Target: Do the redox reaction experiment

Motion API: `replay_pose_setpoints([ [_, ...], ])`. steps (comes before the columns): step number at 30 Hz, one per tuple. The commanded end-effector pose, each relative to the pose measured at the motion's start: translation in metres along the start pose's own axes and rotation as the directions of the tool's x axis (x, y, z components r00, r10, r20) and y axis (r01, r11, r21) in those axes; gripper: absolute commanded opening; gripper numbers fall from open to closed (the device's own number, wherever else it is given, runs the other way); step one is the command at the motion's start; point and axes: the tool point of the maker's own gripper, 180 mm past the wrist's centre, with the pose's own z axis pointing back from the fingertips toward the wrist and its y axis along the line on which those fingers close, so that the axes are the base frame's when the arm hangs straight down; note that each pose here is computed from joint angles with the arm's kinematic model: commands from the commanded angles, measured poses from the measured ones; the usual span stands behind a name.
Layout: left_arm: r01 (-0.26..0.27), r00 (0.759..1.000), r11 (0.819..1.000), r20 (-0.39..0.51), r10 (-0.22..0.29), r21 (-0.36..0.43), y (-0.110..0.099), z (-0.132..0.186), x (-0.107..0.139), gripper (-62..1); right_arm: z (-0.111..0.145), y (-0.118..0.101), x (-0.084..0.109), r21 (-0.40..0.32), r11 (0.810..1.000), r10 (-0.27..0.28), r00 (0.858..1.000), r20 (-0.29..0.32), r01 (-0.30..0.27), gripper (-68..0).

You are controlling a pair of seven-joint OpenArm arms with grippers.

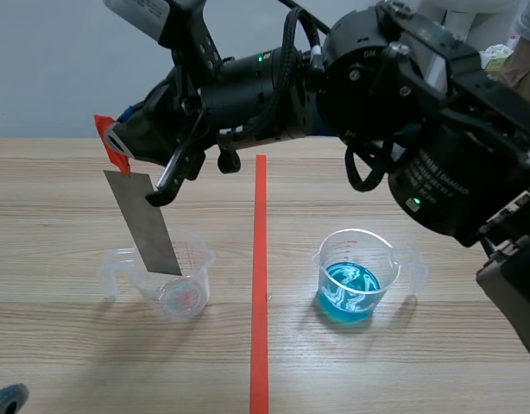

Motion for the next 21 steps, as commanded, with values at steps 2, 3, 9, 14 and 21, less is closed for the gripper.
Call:
replay_pose_setpoints([
  [2, -0.002, 0.999, 1.000, 0.037, 0.002, 0.004, 0.000, -0.002, 0.011, 1.4, -0.004, -0.003, 0.003, 0.000, 1.000, 0.013, 0.999, 0.032, -0.013, -66.9],
  [3, -0.002, 0.999, 1.000, 0.037, 0.002, 0.004, 0.000, -0.002, 0.011, 1.4, -0.005, -0.003, -0.001, -0.003, 1.000, 0.013, 0.999, 0.033, -0.013, -66.9],
  [9, -0.002, 0.999, 1.000, 0.037, 0.001, 0.004, 0.000, -0.002, 0.011, 1.4, -0.013, -0.009, -0.019, -0.019, 1.000, 0.011, 0.999, 0.033, -0.010, -66.9],
  [14, -0.002, 0.999, 1.000, 0.037, 0.001, 0.004, 0.000, -0.002, 0.011, 1.4, -0.016, -0.010, -0.032, -0.019, 1.000, 0.023, 1.000, 0.013, -0.023, -66.9],
  [21, -0.002, 0.999, 1.000, 0.037, 0.001, 0.004, 0.000, -0.002, 0.011, 1.4, -0.016, -0.010, -0.034, -0.021, 0.999, 0.032, 0.999, 0.003, -0.032, -66.9],
])
